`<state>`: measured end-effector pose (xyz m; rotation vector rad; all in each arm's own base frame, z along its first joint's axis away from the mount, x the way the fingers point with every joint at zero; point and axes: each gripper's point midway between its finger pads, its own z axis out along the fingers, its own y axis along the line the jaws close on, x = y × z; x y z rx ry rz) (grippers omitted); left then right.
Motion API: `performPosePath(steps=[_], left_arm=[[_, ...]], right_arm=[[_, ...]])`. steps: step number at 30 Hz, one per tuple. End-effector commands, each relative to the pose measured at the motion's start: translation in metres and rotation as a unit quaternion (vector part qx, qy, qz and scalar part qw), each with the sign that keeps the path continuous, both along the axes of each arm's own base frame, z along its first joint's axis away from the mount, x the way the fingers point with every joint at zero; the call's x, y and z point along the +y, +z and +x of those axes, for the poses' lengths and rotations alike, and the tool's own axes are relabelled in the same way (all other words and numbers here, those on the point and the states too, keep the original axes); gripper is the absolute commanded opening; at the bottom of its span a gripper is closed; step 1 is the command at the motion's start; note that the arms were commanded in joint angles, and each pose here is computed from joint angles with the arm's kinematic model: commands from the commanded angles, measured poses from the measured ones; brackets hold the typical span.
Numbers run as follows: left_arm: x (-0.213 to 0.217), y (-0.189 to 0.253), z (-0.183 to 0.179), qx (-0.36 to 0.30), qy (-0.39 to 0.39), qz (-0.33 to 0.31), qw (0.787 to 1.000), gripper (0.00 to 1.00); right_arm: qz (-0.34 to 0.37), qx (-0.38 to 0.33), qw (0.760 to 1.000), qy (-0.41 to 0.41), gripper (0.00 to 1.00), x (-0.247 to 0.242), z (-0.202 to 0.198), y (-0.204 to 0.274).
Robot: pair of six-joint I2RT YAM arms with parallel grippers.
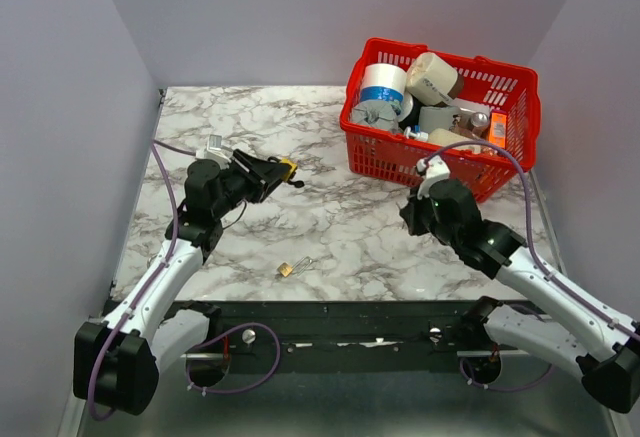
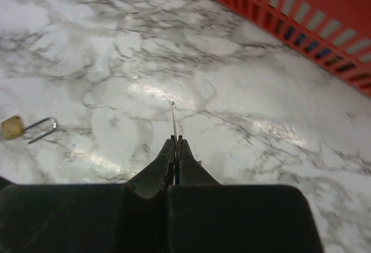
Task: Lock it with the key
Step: Place the key at the center of the board.
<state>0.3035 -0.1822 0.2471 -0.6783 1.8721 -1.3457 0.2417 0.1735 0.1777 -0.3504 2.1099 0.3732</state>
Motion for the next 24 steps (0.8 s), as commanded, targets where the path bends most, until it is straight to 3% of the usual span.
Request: performPosePath(steps=[1,5,16,24], left_arm=[[0.003,0.005,-0.004,-0.02,-0.004,0.009,1.0,0.0],[0.003,-0.001,-0.003,-0.011,-0.004,0.01,1.0,0.0],[0.001,-0.005,-0.003,0.0,-0.011,0.016,1.0,0.0],[0.001,-0.006,-0.007,0.012,-0.012,0.011,1.0,0.0]], right_arm=[[-0.023,0.042,0.983,-0.176,0.01,-0.07,-0.006,-0.027],[-0.022,0.086,0.963,-0.254,0.01,-0.1,-0.017,-0.055],[-0.01,0.166,0.945,-0.282,0.01,-0.097,-0.028,-0.095],[-0.06,0.232,0.92,-0.309,0.01,-0.107,-0.046,-0.111]])
